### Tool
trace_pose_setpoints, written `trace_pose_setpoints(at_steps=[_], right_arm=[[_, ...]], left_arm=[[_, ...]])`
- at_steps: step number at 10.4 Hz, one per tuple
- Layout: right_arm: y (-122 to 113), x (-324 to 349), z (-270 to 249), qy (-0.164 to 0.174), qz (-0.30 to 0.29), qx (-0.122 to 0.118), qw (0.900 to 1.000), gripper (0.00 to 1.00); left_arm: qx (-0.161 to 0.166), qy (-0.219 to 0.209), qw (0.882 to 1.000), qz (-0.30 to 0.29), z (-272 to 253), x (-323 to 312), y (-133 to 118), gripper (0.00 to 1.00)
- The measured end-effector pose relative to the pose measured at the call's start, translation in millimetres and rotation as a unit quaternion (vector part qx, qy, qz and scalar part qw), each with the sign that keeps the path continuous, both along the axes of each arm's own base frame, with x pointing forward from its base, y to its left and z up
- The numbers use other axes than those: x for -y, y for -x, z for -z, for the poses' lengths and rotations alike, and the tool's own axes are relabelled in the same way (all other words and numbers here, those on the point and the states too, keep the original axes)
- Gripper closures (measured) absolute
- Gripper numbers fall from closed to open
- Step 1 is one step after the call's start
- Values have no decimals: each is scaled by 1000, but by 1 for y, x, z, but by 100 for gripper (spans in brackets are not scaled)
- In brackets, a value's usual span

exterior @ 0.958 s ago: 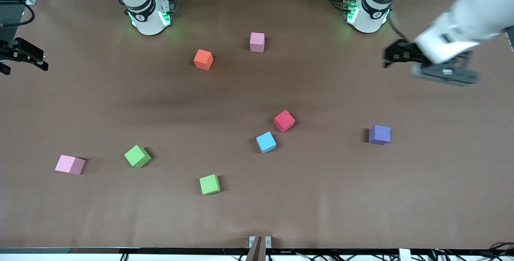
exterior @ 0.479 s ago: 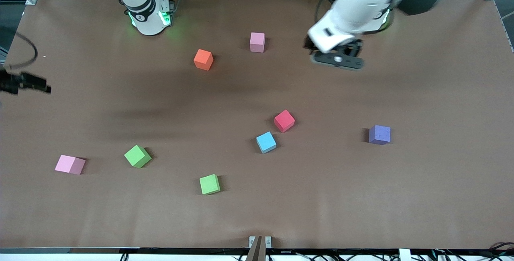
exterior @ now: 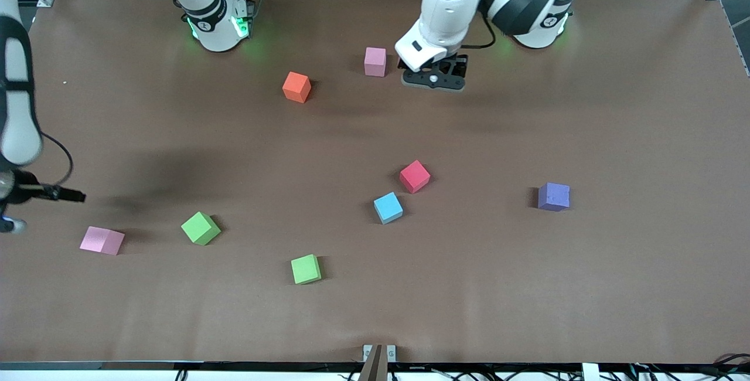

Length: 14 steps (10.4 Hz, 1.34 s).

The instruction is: Arrange blocks into number 1

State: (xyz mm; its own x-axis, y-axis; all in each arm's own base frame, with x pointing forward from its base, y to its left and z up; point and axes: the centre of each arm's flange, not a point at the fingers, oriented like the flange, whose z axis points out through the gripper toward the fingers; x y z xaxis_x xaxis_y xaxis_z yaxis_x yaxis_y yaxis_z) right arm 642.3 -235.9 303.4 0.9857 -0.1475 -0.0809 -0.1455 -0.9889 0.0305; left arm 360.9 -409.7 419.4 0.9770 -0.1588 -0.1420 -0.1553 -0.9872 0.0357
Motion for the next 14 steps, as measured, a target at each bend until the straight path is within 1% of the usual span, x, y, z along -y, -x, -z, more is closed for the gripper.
trace_pose_setpoints(at_steps=[2, 4, 6, 7, 10, 12, 14], right_arm=[[-13, -2, 27, 3, -2, 17, 1000, 0], [-23, 2, 37, -5, 7, 26, 1000, 0], [-32, 1, 44, -2, 8, 48, 999, 0], [-33, 1, 47, -2, 8, 53, 999, 0], [-40, 0, 51, -4, 17, 83, 996, 0], [-42, -2, 63, -7, 20, 90, 996, 0], [-44, -5, 75, -11, 22, 91, 996, 0]], left_arm=[[0, 3, 1000, 2, 18, 13, 18, 0], [-1, 10, 1000, 3, 38, 32, 41, 0], [0, 25, 1000, 12, 57, 57, 72, 0], [-4, 30, 999, 20, 68, 69, 90, 0], [-11, 24, 999, 32, 101, 98, 136, 0], [-17, 22, 999, 46, 117, 110, 158, 0], [-13, 18, 998, 55, 130, 116, 169, 0]])
